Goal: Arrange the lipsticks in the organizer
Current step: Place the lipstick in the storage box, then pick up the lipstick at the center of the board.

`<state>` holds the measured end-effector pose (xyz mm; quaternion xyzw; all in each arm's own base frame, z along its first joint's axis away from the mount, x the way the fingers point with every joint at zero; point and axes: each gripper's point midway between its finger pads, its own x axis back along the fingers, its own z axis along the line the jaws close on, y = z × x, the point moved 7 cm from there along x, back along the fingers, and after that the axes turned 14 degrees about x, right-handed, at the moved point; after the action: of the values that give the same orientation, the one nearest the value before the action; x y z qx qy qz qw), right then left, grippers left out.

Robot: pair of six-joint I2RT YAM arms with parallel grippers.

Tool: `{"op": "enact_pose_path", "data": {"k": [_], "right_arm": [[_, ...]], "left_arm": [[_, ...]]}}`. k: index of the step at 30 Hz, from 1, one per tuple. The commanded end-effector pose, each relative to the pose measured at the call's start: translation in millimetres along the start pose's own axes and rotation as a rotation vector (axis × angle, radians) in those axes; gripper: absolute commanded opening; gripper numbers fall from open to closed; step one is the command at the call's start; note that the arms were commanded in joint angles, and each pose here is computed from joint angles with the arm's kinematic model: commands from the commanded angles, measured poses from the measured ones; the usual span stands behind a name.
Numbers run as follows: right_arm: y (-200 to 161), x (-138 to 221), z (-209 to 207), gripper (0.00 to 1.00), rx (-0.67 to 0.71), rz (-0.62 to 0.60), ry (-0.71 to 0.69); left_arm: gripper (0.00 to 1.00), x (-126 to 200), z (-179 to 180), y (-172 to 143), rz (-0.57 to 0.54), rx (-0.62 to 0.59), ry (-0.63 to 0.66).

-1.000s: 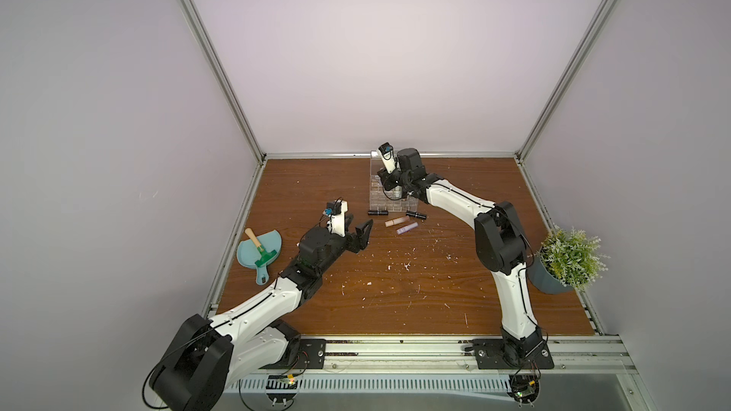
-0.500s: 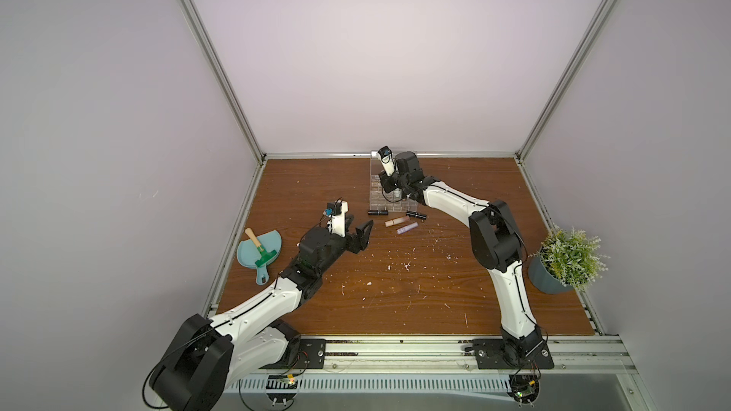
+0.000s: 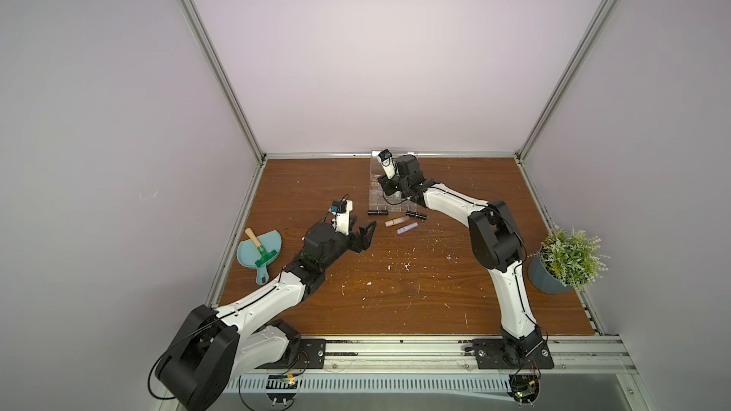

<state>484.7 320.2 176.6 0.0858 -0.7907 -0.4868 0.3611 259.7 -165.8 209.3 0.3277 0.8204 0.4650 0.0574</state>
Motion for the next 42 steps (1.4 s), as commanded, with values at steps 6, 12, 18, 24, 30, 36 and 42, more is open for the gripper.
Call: {"op": "enact_pose_path", "data": {"k": [6, 12, 18, 24, 30, 36, 42], "right_arm": [[16, 52, -5, 0.53, -0.040, -0.071, -0.037], [-14, 112, -10, 0.53, -0.133, -0.116, -0.108], [-39, 176, -27, 0.55, -0.222, -0.188, -0.217], [-54, 198, -49, 0.56, -0.291, -0.212, -0.252], [-62, 198, -59, 0.56, -0.328, -0.208, -0.244], [-65, 195, -64, 0.56, -0.348, -0.205, -0.233], [-66, 195, -65, 0.56, -0.352, -0.199, -0.226]], "left_arm": [[0.77, -27, -1, -10, 0.228, -0.066, 0.010], [0.77, -52, -10, -34, 0.462, -0.184, 0.037], [0.76, -69, -17, -43, 0.527, -0.217, 0.000], [0.76, -101, -6, -56, 0.617, -0.270, 0.026], [0.75, -128, 13, -68, 0.731, -0.320, 0.147], [0.75, -125, 7, -59, 0.684, -0.311, 0.115], [0.73, -139, 1, -60, 0.698, -0.312, 0.068]]}}
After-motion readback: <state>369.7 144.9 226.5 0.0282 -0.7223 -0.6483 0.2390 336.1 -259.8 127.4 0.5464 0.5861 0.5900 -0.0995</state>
